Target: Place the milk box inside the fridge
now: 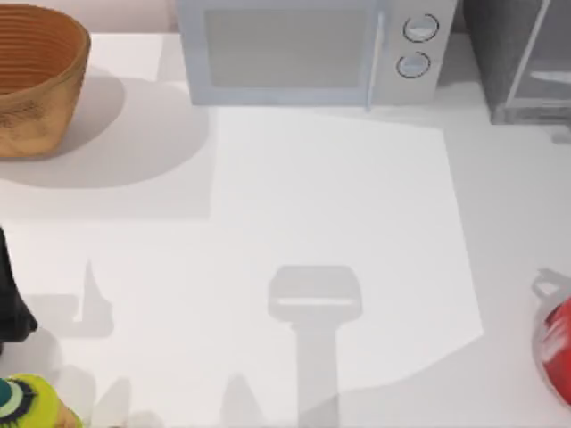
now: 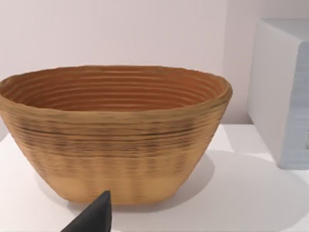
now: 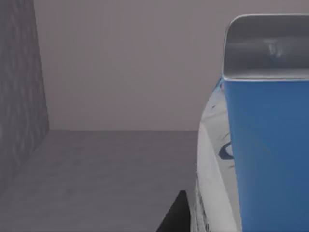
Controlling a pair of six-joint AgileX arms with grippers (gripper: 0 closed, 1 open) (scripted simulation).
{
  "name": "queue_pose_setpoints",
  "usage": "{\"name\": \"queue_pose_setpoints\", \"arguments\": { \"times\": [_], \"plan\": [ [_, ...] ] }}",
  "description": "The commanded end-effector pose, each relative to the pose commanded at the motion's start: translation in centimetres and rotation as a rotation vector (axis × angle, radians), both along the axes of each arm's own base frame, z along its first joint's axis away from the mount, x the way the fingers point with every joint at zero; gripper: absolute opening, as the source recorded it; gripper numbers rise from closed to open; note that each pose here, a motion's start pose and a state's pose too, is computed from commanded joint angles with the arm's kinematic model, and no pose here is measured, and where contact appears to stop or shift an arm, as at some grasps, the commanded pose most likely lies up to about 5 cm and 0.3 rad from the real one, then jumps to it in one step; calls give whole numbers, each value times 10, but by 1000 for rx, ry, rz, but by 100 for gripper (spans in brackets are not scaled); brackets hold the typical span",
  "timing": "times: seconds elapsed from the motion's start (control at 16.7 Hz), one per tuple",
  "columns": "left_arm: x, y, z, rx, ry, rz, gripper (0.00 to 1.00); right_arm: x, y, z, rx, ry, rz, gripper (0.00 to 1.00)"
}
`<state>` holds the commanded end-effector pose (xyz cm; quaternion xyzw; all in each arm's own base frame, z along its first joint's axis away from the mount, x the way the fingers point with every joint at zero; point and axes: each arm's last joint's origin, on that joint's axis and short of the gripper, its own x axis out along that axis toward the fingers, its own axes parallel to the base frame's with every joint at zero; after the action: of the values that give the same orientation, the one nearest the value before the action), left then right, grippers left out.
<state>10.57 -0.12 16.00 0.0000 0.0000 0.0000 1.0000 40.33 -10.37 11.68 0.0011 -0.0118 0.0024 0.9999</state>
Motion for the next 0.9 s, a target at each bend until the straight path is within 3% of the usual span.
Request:
{"name": "queue_pose_setpoints", "arguments": {
  "times": [0.42, 0.9],
  "plan": [
    [0, 0, 0, 0, 0, 0, 100, 8, 3, 0, -1, 3, 12, 0],
    [0, 0, 0, 0, 0, 0, 100, 87, 0, 9, 1, 5, 11, 0]
  ]
}}
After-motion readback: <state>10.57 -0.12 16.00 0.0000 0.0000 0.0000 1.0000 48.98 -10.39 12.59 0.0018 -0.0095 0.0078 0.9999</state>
